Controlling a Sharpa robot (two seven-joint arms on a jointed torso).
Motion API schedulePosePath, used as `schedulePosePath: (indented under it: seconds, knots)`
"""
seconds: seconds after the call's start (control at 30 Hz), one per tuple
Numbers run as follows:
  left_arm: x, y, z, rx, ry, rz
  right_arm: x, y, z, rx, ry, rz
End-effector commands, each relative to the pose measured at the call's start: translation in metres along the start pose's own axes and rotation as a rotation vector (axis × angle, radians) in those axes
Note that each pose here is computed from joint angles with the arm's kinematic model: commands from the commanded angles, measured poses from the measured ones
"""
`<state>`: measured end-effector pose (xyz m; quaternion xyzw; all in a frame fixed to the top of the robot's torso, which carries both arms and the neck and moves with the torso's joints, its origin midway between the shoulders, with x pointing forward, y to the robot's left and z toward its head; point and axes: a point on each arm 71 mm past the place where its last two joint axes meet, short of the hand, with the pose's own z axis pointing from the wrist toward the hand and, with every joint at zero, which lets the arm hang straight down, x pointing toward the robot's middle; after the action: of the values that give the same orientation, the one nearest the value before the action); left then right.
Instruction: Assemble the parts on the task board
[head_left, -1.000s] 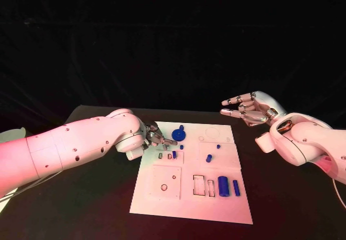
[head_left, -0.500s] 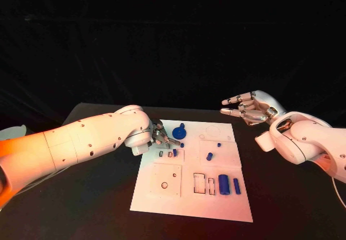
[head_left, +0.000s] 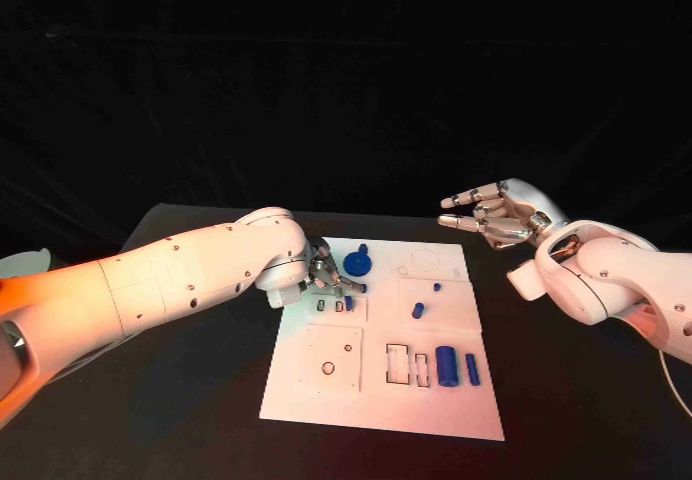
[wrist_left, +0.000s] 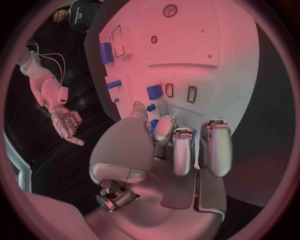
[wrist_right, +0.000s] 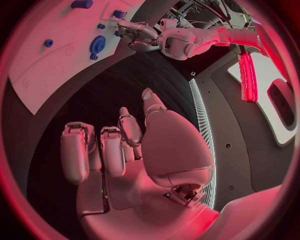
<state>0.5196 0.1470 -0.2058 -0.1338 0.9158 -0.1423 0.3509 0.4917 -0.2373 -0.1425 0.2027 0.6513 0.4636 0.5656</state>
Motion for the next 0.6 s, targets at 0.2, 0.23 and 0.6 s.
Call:
schedulePosePath:
  seconds: [0.2, 0.23, 0.6]
  knots:
    - [0.0026, -0.0007, 0.0012, -0.035, 0.028, 0.053, 0.0026, -0.0002, 0.0004, 0.000, 0.021, -0.001]
    - [0.0029, -0.0009, 0.0013, -0.036, 0.029, 0.056, 0.0027, -0.0002, 0.0004, 0.000, 0.022, -0.001]
    - [0.0060, -0.0048, 0.0032, -0.035, 0.046, 0.076, 0.0040, -0.0001, 0.0010, 0.000, 0.027, 0.000]
